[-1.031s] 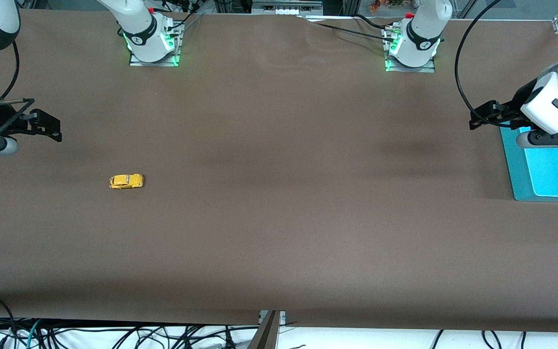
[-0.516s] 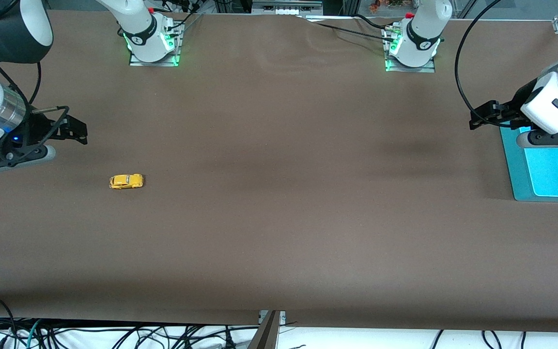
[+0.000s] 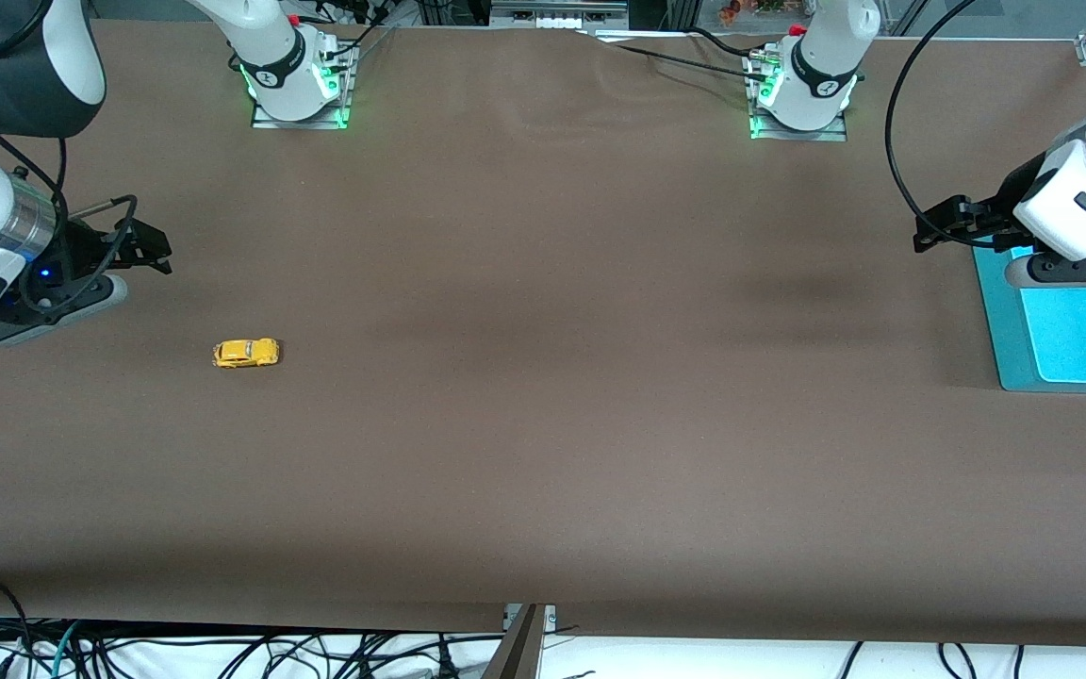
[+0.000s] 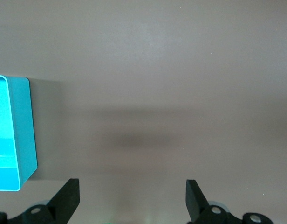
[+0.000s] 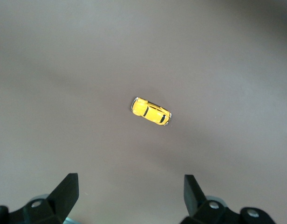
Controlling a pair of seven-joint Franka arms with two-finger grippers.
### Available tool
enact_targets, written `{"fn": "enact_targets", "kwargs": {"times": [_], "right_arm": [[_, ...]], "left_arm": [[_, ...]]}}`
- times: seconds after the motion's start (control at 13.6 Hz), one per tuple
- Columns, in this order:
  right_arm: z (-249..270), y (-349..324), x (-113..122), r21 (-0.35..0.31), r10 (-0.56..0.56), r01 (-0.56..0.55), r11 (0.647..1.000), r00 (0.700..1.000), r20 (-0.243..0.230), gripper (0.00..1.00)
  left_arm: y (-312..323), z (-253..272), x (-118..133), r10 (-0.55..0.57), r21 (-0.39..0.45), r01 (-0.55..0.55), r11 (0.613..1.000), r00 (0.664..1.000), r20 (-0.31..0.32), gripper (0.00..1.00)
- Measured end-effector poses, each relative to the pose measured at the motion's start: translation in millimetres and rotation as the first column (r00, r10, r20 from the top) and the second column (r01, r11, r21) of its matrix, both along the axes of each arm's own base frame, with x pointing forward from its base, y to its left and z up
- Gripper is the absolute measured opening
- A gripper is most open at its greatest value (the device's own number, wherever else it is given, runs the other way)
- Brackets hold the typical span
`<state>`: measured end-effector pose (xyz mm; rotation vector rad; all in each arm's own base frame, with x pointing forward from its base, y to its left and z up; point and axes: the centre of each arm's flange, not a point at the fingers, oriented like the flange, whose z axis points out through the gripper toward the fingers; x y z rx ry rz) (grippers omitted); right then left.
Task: Wind and store yellow beetle car
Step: 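Move the open right gripper over the yellow beetle car and lower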
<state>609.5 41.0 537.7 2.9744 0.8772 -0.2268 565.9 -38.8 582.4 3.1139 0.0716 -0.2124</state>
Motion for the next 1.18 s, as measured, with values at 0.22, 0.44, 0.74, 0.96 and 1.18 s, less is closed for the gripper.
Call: {"fn": "enact_targets", "kwargs": {"times": [0.22, 0.44, 0.74, 0.96, 1.18], "right_arm": [[-22, -15, 3, 0.034, 0.197, -0.196, 0.98, 0.979, -0.05, 1.0], [-52, -15, 7, 0.063, 0.357, -0.353, 0.933, 0.933, -0.056, 1.0], [-133, -27, -2, 0.094, 0.546, -0.541, 0.835, 0.837, -0.035, 1.0], [-178, -38, -16, 0.105, 0.668, -0.663, 0.741, 0.744, -0.01, 1.0], [-212, -42, -29, 0.099, 0.742, -0.739, 0.666, 0.67, 0.016, 1.0]], "left_arm": [[0, 0, 0, 0.0, 0.0, 0.0, 1.0, 1.0, 0.0, 1.0], [0, 0, 0, 0.0, 0.0, 0.0, 1.0, 1.0, 0.0, 1.0], [0, 0, 0, -0.001, 0.0, 0.001, 1.0, 1.0, 0.0, 1.0], [0, 0, 0, -0.001, 0.0, 0.001, 1.0, 1.0, 0.001, 1.0], [-1, 0, 0, -0.001, 0.0, 0.001, 1.0, 1.0, 0.001, 1.0]]}}
